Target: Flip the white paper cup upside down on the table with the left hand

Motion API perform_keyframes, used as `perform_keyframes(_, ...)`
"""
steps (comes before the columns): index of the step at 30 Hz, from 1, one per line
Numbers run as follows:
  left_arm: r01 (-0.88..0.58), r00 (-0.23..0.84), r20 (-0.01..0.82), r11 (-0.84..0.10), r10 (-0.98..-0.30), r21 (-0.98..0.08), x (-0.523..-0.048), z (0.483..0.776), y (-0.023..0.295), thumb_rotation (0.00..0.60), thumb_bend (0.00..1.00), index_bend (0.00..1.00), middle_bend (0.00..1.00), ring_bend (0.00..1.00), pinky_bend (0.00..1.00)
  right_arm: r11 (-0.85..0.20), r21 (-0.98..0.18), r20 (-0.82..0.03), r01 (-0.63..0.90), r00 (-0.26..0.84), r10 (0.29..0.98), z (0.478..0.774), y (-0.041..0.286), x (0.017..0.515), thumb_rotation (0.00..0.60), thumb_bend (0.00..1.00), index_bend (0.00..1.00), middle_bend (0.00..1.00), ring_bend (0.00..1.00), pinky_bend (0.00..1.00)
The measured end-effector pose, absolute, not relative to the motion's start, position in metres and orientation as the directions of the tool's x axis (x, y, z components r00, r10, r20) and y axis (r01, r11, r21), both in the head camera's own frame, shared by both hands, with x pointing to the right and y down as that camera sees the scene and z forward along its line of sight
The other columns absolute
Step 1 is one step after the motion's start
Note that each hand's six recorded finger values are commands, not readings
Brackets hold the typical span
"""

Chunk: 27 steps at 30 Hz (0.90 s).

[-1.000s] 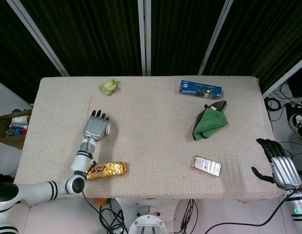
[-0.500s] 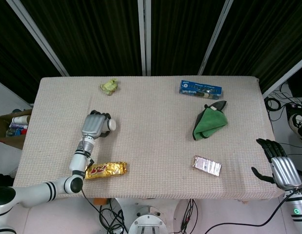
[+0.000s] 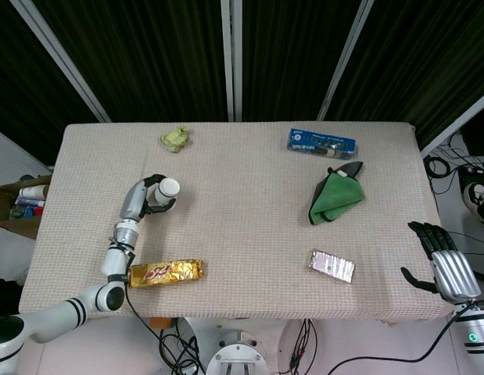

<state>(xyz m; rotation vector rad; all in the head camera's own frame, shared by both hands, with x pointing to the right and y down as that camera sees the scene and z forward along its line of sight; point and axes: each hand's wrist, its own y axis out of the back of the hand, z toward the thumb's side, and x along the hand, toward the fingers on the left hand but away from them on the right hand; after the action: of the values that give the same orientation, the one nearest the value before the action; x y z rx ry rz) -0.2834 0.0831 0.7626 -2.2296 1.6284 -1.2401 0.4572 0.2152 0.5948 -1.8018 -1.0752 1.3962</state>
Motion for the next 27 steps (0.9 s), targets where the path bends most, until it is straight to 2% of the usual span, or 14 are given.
perform_keyframes(7, -0.618, 0.086, 0.552, -0.479, -0.829, -0.623, -0.297, 0.77, 0.091, 0.6, 0.28, 0.28, 0.29, 0.17, 0.16, -0.479, -0.848, -0.465, 0.228, 0.114, 0.878, 0.592, 0.215, 0.456, 0.6, 0.21, 0.1, 0.12, 0.03, 0.09)
perform_keyframes(15, -0.524, 0.08, 0.543, -0.498, -0.836, -0.691, -0.31, 0.759, 0.095, 0.6, 0.26, 0.19, 0.21, 0.13, 0.14, -0.477, -0.848, -0.462, 0.23, 0.121, 0.879, 0.591, 0.215, 0.454, 0.6, 0.21, 0.1, 0.12, 0.03, 0.09)
perform_keyframes(21, -0.458, 0.086, 0.475, -0.458, -0.876, -0.762, -0.319, 0.728, 0.092, 0.6, 0.24, 0.17, 0.19, 0.12, 0.14, -0.469, -0.855, -0.455, 0.222, 0.112, 0.883, 0.588, 0.213, 0.458, 0.6, 0.21, 0.1, 0.12, 0.03, 0.09)
perform_keyframes(27, -0.303, 0.055, 0.407, -0.403, -0.912, -0.863, -0.348, 0.687, 0.09, 0.6, 0.24, 0.18, 0.19, 0.12, 0.14, -0.465, -0.859, -0.452, 0.212, 0.111, 0.885, 0.584, 0.207, 0.461, 0.6, 0.21, 0.1, 0.12, 0.03, 0.09)
